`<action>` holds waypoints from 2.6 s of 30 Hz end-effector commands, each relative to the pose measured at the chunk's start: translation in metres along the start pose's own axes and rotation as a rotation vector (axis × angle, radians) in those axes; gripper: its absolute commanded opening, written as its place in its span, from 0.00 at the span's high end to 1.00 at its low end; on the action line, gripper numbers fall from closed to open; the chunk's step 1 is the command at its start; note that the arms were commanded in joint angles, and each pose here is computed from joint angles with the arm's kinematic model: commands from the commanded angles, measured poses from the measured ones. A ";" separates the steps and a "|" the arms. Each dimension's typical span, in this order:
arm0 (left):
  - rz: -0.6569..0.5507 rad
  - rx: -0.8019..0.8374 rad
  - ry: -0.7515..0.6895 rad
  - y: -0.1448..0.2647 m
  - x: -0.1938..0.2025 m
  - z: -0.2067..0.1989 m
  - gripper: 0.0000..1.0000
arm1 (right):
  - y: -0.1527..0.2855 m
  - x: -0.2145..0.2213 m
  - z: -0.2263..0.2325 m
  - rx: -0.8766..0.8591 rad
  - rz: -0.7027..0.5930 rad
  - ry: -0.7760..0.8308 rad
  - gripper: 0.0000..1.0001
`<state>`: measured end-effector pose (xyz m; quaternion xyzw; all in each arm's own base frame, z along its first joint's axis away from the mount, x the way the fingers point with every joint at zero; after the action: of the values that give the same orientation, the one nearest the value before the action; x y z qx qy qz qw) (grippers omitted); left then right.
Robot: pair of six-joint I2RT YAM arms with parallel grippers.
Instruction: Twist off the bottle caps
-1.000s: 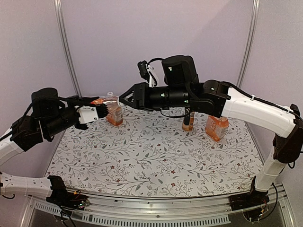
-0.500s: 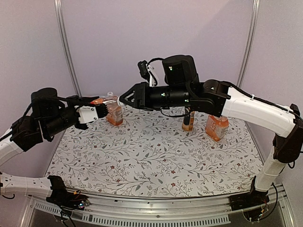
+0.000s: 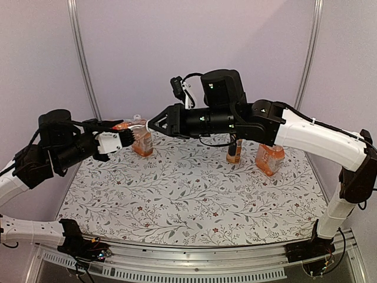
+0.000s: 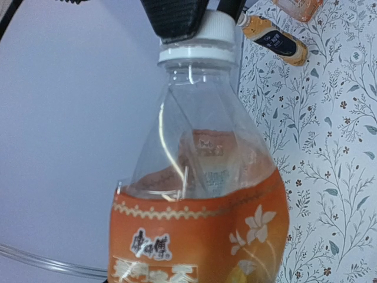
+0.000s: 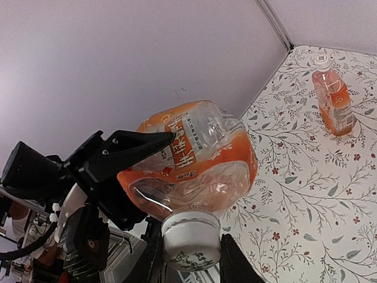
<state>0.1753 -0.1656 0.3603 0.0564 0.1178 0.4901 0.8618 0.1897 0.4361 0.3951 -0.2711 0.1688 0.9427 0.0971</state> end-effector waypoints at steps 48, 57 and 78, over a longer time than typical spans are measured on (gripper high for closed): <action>-0.246 0.347 0.238 0.033 -0.018 -0.043 0.86 | 0.031 0.095 0.060 0.477 -0.079 1.729 0.04; -0.001 0.057 0.272 0.007 0.017 -0.063 0.83 | 0.040 0.015 0.004 0.209 -0.077 0.561 0.01; 0.097 0.045 0.382 0.005 0.062 -0.126 0.85 | -0.070 0.025 -0.048 0.160 0.132 0.057 0.23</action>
<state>0.1681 -0.1115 0.2282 -0.0049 0.3006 0.5396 0.7864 0.2082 0.4717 0.3224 -0.2967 0.2829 0.9098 0.0647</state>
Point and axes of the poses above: each gripper's point midway between its finger pads, its own y axis back along the fingers, its own z axis along the line the jaws close on, x = y × z, the point moved 7 cm from there along y, back along the fingers, and after that the axes turned 12 degrees about -y, right-handed, at the moved point
